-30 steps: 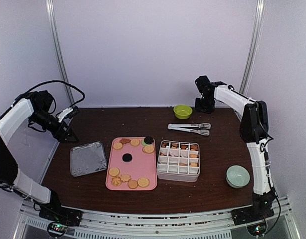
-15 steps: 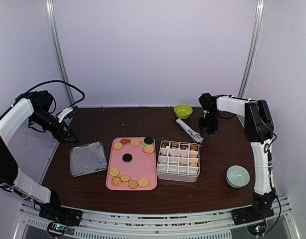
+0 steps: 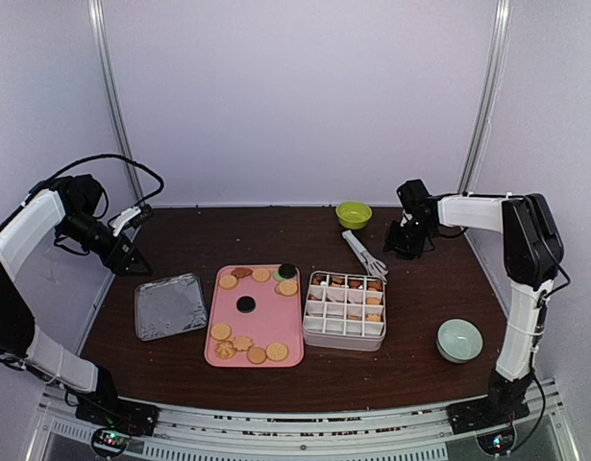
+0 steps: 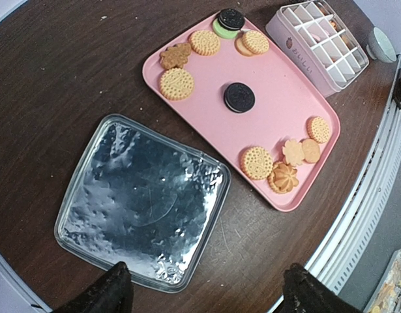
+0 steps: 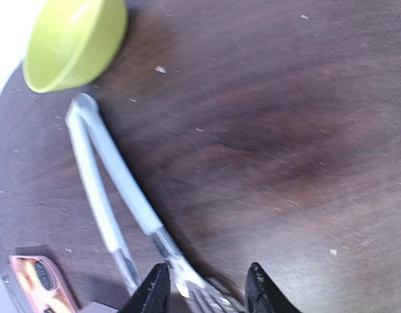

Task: Pack the cookies
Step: Pick up the clamp from the center of the board.

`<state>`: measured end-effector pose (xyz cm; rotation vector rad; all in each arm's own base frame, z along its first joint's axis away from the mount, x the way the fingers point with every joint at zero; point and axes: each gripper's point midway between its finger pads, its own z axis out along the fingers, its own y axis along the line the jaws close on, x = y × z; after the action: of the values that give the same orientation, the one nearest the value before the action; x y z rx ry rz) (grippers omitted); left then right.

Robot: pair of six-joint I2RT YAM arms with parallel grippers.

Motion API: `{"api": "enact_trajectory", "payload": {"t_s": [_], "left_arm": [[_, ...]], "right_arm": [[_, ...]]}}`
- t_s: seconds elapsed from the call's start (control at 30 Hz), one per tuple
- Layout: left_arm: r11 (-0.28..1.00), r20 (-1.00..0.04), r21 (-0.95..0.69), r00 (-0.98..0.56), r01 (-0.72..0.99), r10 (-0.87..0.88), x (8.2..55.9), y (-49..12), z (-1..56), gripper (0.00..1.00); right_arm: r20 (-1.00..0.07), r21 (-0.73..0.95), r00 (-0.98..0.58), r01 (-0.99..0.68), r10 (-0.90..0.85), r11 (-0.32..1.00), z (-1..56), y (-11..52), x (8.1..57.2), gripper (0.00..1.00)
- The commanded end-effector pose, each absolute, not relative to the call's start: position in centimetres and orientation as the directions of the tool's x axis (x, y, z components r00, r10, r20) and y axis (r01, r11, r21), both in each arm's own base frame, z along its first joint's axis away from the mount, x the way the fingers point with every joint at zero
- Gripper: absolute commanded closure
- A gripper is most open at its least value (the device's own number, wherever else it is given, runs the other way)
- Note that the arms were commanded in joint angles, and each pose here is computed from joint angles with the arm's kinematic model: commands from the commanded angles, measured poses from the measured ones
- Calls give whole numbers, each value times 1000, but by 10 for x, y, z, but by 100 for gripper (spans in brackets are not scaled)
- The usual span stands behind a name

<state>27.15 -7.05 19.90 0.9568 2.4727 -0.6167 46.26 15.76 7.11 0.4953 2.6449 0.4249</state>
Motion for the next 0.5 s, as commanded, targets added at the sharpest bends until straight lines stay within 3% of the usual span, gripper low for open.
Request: {"api": "enact_trajectory", "payload": {"t_s": [0.0, 0.2, 0.47], "left_arm": [[662, -547, -241, -663, 710, 511, 273, -70, 208, 18], [660, -544, -241, -662, 712, 515, 272, -70, 207, 18], [658, -546, -243, -661, 713, 514, 272, -70, 207, 18]], "right_arm": [[-348, 528, -811, 246, 471, 813, 93, 183, 480, 57], [-302, 574, -826, 241, 476, 782, 78, 189, 473, 42], [-196, 668, -861, 232, 469, 707, 55, 209, 463, 40]]}}
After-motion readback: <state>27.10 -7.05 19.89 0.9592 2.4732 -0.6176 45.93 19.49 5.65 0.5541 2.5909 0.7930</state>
